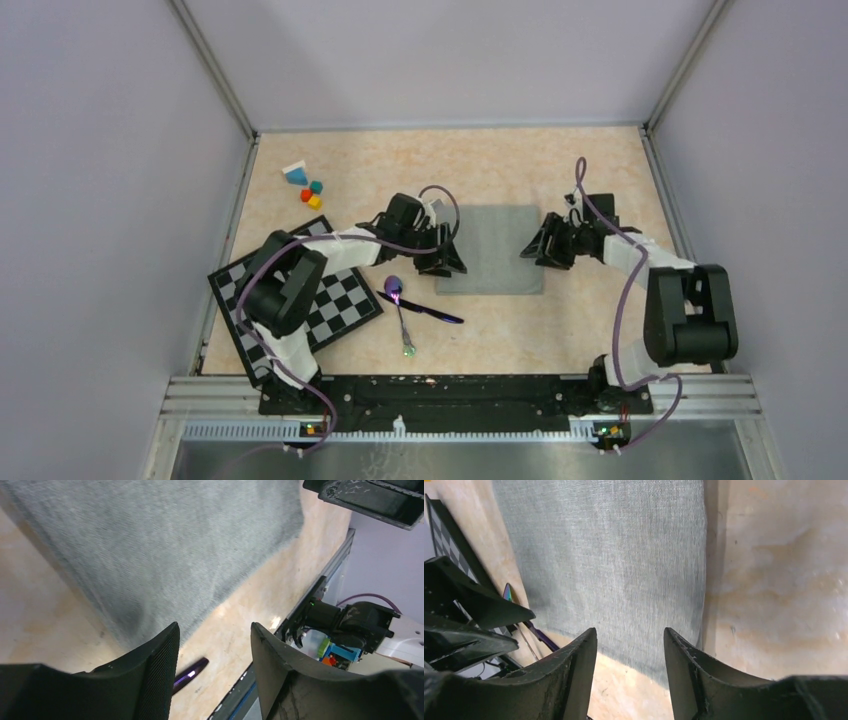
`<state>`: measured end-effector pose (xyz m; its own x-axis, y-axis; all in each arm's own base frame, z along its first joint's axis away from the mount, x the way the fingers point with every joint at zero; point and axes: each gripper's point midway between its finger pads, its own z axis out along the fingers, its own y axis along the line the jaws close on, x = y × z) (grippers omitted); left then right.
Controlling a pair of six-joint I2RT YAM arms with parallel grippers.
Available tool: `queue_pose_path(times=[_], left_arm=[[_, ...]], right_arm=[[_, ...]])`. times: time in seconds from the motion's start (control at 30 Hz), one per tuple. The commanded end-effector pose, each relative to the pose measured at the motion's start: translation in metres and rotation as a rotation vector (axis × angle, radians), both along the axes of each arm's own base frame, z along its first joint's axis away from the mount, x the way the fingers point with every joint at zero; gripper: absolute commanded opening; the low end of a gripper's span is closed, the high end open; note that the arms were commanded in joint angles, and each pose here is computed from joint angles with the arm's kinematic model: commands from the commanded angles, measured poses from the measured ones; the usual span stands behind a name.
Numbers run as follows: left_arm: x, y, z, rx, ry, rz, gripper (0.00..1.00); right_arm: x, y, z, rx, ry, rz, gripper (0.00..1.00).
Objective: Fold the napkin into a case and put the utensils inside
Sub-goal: Smooth out the square-folded napkin at the center of the board, then pick up the top corner of the square-folded napkin from the center of the board.
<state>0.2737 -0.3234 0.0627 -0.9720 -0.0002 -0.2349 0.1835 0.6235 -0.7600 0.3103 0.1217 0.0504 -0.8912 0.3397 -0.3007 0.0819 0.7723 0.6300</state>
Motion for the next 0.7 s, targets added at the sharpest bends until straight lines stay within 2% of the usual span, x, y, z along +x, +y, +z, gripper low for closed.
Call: queue_pose_path(times=[0.0,0.17,0.27,0.4,0.67], left_arm=[[-0.009,0.000,0.027,-0.042,-0.066,-0.022,0.60],[-0.022,0.003,-0.003,-0.034,-0.009,-0.015,0.54],[-0.029,0.005,-0.018,-0.017,0.011,-0.012,0.54],[-0.034,0.006,-0.028,-0.006,0.022,-0.015,0.53],[-0.036,0.004,-0.030,-0.007,0.024,-0.012,0.53]], right_arm=[[-0.023,-0.018,0.019,-0.089,0.009,-0.057,0.52],[-0.039,-0.029,0.023,-0.150,0.021,-0.075,0.46],[-0.049,-0.035,0.015,-0.187,0.049,-0.077,0.47],[-0.056,-0.031,0.007,-0.167,0.071,-0.059,0.47],[-0.058,-0.022,-0.005,-0.131,0.097,-0.029,0.41]])
